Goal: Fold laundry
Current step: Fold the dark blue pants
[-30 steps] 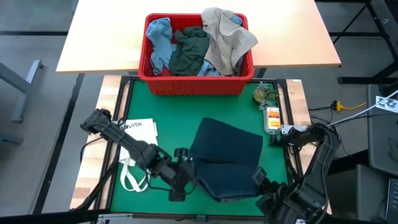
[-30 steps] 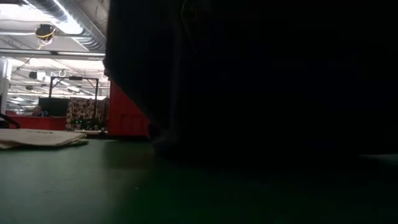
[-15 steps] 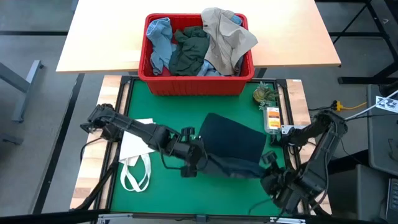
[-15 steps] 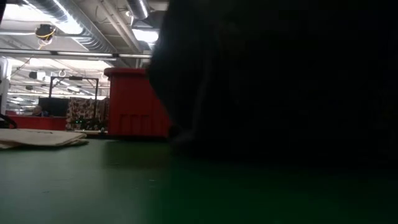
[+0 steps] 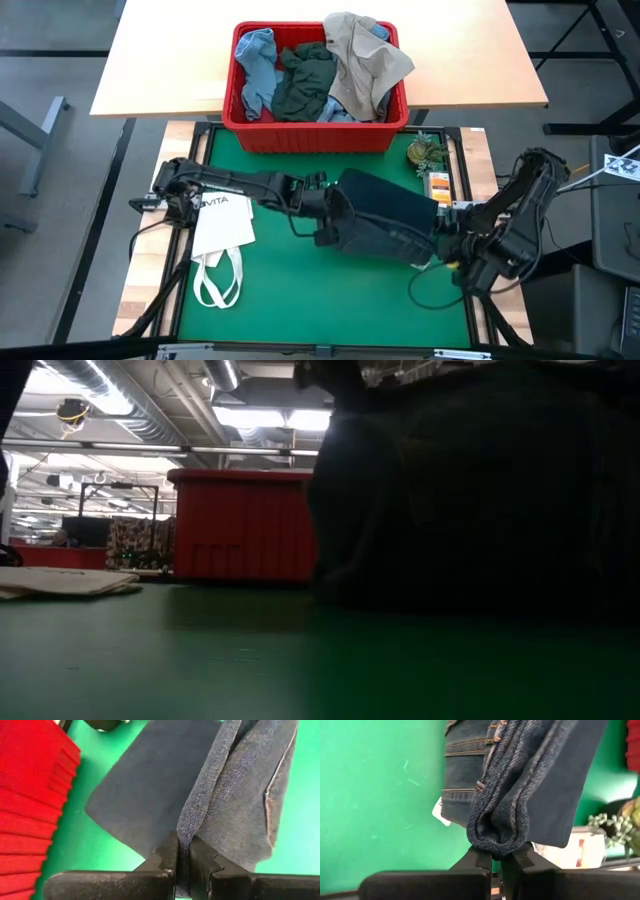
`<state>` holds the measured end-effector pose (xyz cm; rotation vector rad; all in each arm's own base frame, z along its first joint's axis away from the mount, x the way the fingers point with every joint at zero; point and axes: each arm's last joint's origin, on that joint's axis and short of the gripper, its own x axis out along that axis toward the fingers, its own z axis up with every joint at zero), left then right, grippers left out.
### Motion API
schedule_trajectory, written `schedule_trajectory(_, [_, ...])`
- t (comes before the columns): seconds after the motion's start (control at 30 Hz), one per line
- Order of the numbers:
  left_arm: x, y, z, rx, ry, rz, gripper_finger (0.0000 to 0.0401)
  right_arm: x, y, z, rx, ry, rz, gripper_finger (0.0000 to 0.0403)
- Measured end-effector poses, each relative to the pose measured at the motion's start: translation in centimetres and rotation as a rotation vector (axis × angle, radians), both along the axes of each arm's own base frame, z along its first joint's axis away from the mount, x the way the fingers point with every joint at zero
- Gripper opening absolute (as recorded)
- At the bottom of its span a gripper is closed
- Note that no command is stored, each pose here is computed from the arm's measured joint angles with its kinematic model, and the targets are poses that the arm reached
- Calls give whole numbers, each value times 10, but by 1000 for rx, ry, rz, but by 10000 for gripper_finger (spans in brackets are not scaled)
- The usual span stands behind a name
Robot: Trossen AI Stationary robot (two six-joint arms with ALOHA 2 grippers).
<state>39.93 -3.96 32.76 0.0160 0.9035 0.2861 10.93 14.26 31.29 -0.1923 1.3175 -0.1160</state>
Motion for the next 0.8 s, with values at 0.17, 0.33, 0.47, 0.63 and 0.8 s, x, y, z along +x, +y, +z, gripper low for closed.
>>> schedule_trajectory(0.17, [6, 19, 3, 24, -40, 7, 18, -10, -16, -2, 0, -38, -17, 14])
schedule_trajectory(0.33, [9, 38, 5, 57, -66, 21, 18, -13, -30, -13, -47, -63, -40, 11])
schedule_trajectory(0.47, [13, 53, 0, 64, -76, 49, 18, -16, -42, -29, -98, -48, -68, 16])
schedule_trajectory(0.63, [23, 70, -20, 102, -59, 54, 18, -16, -55, -48, -148, 5, -105, 18])
schedule_trajectory(0.8, [37, 90, -42, 139, -28, 50, 18, -17, -65, -61, -188, 57, -120, 19])
